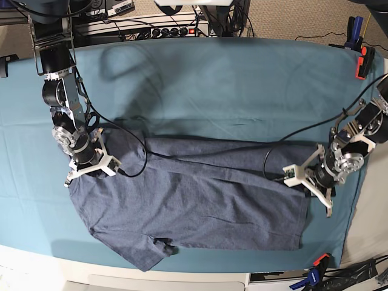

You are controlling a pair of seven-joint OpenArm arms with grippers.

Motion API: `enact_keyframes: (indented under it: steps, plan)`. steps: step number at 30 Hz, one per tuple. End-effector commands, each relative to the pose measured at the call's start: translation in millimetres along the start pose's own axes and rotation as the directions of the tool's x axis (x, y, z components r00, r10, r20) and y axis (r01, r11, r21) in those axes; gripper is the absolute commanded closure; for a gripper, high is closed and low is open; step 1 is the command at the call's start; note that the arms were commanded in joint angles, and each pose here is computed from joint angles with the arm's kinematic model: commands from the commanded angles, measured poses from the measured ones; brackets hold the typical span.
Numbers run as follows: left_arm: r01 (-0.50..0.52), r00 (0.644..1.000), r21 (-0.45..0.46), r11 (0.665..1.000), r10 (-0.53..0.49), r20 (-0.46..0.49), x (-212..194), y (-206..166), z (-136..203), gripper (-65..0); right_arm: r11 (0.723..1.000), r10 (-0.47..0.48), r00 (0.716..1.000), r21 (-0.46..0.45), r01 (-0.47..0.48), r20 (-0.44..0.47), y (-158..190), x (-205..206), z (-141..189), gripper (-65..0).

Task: Fold the T-shirt properly
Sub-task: 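Drag the held shoulder edge with both grippers toward the hem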

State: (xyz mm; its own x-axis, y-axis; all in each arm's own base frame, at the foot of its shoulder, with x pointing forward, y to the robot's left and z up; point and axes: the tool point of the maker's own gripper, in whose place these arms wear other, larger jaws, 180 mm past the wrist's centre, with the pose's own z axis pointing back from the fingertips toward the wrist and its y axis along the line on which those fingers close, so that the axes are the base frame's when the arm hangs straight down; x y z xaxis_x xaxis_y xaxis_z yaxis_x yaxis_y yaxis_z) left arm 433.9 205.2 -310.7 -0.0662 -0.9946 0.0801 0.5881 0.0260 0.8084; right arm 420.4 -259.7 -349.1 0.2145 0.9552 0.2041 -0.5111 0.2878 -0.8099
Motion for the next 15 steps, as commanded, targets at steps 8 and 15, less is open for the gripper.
enact_keyframes:
  steps: [8, 15]
  plan:
    - [-0.052, 0.999, 0.048, 0.998, 0.052, 0.001, 1, 24, -12, 0.0, 0.997, -0.007, 0.999, -0.078, 0.011, 0.047, -35, 10, 2, 0.0]
    - [-0.062, 0.998, 0.038, 0.997, 0.062, 0.0, 7, 20, -20, 0.0, 0.997, -0.004, 0.999, -0.078, 0.008, 0.045, -35, 10, 2, 0.0]
